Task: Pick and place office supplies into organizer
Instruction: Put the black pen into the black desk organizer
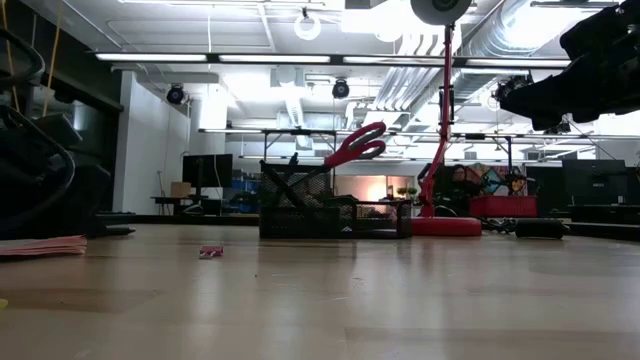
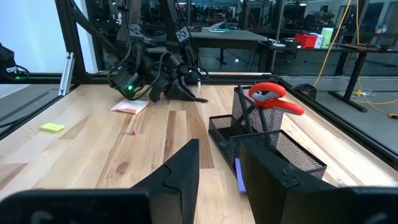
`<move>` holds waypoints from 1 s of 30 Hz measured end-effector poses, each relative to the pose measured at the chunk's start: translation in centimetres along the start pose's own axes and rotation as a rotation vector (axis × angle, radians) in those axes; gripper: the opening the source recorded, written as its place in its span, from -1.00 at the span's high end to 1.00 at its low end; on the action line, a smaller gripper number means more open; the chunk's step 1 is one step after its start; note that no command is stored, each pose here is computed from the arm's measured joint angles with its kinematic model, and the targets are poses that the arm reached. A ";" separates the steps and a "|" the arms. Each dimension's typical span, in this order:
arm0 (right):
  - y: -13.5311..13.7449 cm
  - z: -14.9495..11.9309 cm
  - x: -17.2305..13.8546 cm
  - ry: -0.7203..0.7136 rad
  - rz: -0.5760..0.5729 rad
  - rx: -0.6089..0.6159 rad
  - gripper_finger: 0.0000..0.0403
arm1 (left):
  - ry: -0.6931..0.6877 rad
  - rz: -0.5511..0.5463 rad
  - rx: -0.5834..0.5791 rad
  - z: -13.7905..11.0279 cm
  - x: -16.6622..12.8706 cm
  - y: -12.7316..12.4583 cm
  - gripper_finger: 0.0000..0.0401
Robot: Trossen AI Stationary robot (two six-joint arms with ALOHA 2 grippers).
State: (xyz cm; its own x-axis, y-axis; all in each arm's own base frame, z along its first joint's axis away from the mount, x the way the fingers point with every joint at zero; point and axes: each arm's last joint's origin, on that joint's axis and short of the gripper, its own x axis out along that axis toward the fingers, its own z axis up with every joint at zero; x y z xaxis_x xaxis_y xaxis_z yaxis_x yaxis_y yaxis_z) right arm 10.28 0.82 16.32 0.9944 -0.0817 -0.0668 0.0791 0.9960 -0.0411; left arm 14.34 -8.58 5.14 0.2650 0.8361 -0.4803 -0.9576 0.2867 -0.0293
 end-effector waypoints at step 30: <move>0.0 0.0 0.0 0.000 0.003 0.000 0.46 | -0.069 -0.061 0.021 1.4 -2.0 -3.1 0.80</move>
State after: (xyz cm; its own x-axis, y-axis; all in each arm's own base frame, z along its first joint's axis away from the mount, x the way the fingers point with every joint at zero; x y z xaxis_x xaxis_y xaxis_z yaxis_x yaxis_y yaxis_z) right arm 10.28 0.83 16.32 0.9946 -0.0786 -0.0671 0.0760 0.9963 -0.0409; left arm 16.91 -10.46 7.40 0.3308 0.8468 -0.4166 -0.9369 0.3475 -0.0375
